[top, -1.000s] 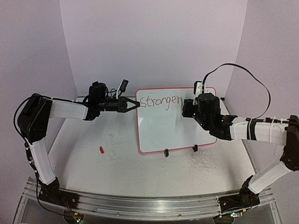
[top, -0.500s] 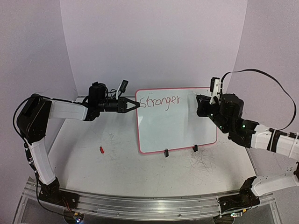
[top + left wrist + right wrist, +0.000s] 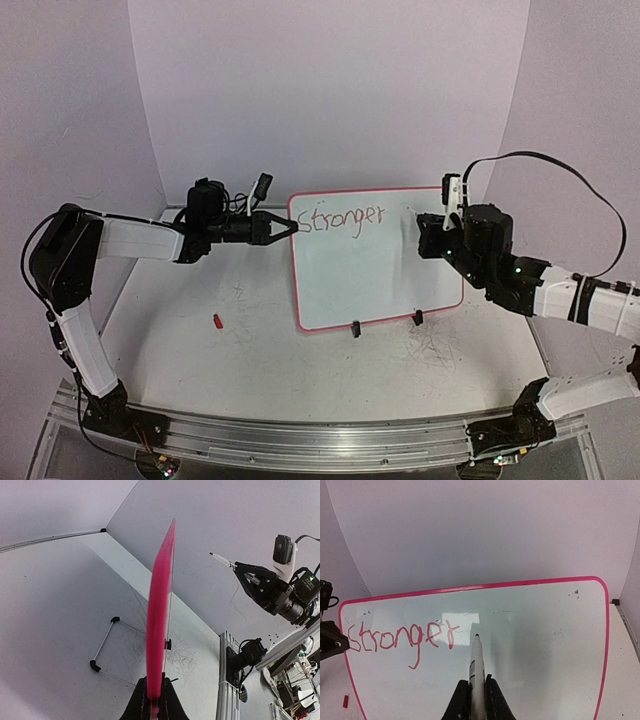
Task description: Write a sentence on the whiteboard
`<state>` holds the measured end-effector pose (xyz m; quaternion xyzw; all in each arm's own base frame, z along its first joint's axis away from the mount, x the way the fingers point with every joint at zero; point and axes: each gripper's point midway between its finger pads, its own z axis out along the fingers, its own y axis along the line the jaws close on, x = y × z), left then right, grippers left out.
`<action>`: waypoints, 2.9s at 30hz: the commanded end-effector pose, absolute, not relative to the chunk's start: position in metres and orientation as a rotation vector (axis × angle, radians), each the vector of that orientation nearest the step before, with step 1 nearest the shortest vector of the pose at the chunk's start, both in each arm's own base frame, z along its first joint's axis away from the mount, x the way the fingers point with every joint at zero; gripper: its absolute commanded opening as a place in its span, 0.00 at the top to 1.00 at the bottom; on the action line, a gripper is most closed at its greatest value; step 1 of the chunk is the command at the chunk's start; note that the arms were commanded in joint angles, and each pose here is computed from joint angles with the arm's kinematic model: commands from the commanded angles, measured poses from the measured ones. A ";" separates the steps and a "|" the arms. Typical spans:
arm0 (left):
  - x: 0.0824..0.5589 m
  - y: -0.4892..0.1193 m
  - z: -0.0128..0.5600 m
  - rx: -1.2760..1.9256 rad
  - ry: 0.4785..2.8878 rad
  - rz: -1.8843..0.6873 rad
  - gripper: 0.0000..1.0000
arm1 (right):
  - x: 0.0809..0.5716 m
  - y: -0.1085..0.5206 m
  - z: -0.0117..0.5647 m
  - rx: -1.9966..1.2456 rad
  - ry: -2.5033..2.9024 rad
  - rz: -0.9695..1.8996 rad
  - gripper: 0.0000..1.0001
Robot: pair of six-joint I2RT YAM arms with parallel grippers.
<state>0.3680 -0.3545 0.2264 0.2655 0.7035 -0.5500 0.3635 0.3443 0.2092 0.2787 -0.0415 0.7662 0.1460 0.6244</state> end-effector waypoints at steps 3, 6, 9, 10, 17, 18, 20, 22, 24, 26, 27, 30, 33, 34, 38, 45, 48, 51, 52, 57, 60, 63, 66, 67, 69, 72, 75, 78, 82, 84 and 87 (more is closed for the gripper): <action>0.358 -0.356 0.236 0.721 1.779 -1.388 1.00 | 0.354 0.215 0.296 -0.029 1.736 0.406 0.99; 0.357 -0.356 0.234 0.724 1.781 -1.389 1.00 | 0.358 0.215 0.294 -0.015 1.745 0.405 1.00; 0.357 -0.356 0.234 0.727 1.780 -1.388 1.00 | 0.358 0.213 0.293 -0.010 1.746 0.395 1.00; 0.357 -0.356 0.234 0.727 1.780 -1.387 1.00 | 0.358 0.212 0.293 -0.013 1.746 0.387 1.00; 0.359 -0.357 0.230 0.725 1.790 -1.391 1.00 | 0.358 0.208 0.289 -0.053 1.748 0.322 1.00; 0.359 -0.357 0.229 0.724 1.791 -1.391 1.00 | 0.359 0.208 0.289 -0.057 1.749 0.316 1.00; 0.360 -0.357 0.228 0.722 1.795 -1.393 1.00 | 0.359 0.208 0.286 -0.060 1.754 0.307 1.00; 0.360 -0.358 0.228 0.723 1.796 -1.393 1.00 | 0.361 0.209 0.284 -0.063 1.759 0.301 1.00; 0.360 -0.358 0.228 0.723 1.796 -1.393 1.00 | 0.362 0.211 0.281 -0.068 1.766 0.298 1.00; 0.361 -0.358 0.227 0.722 1.798 -1.394 1.00 | 0.364 0.214 0.279 -0.078 1.773 0.299 1.00; 0.361 -0.358 0.227 0.721 1.797 -1.394 1.00 | 0.366 0.216 0.277 -0.082 1.779 0.300 1.00; 0.361 -0.358 0.227 0.721 1.797 -1.394 1.00 | 0.368 0.222 0.276 -0.094 1.785 0.312 1.00; 0.361 -0.358 0.226 0.720 1.800 -1.394 1.00 | 0.372 0.228 0.274 -0.105 1.793 0.323 1.00; 0.361 -0.358 0.226 0.720 1.799 -1.394 1.00 | 0.373 0.230 0.273 -0.109 1.795 0.326 1.00; 0.361 -0.358 0.227 0.721 1.798 -1.395 1.00 | 0.376 0.233 0.271 -0.114 1.801 0.329 1.00; 0.360 -0.358 0.227 0.723 1.797 -1.396 1.00 | 0.379 0.217 0.277 -0.079 1.778 0.336 1.00; 0.360 -0.358 0.228 0.723 1.796 -1.396 1.00 | 0.380 0.206 0.279 -0.064 1.768 0.313 1.00; 0.360 -0.358 0.228 0.724 1.795 -1.396 1.00 | 0.379 0.202 0.280 -0.075 1.763 0.281 1.00; 0.360 -0.358 0.228 0.723 1.795 -1.396 1.00 | 0.379 0.201 0.279 -0.077 1.764 0.270 1.00; 0.361 -0.358 0.228 0.722 1.797 -1.398 1.00 | 0.382 0.192 0.279 -0.051 1.760 0.238 1.00; 0.361 -0.359 0.227 0.723 1.798 -1.400 1.00 | 0.387 0.193 0.281 -0.050 1.760 0.257 1.00; 0.360 -0.359 0.228 0.724 1.797 -1.401 1.00 | 0.392 0.198 0.280 -0.068 1.765 0.269 1.00; 0.359 -0.359 0.229 0.726 1.794 -1.402 1.00 | 0.396 0.200 0.283 -0.068 1.754 0.279 1.00; 0.359 -0.359 0.229 0.727 1.794 -1.402 1.00 | 0.397 0.201 0.285 -0.068 1.750 0.282 1.00; 0.359 -0.359 0.229 0.726 1.794 -1.400 1.00 | 0.398 0.203 0.289 -0.076 1.738 0.291 1.00; 0.359 -0.359 0.228 0.725 1.795 -1.401 1.00 | 0.400 0.205 0.293 -0.084 1.726 0.291 1.00; 0.359 -0.359 0.228 0.727 1.795 -1.401 1.00 | 0.400 0.206 0.295 -0.090 1.720 0.289 1.00; 0.359 -0.359 0.229 0.727 1.794 -1.402 1.00 | 0.402 0.207 0.296 -0.094 1.714 0.285 1.00; 0.359 -0.359 0.229 0.727 1.795 -1.404 1.00 | 0.409 0.209 0.297 -0.085 1.713 0.269 1.00; 0.359 -0.359 0.228 0.727 1.796 -1.403 1.00 | 0.411 0.210 0.297 -0.085 1.715 0.269 1.00; 0.359 -0.359 0.228 0.725 1.798 -1.404 1.00 | 0.414 0.211 0.293 -0.082 1.723 0.263 1.00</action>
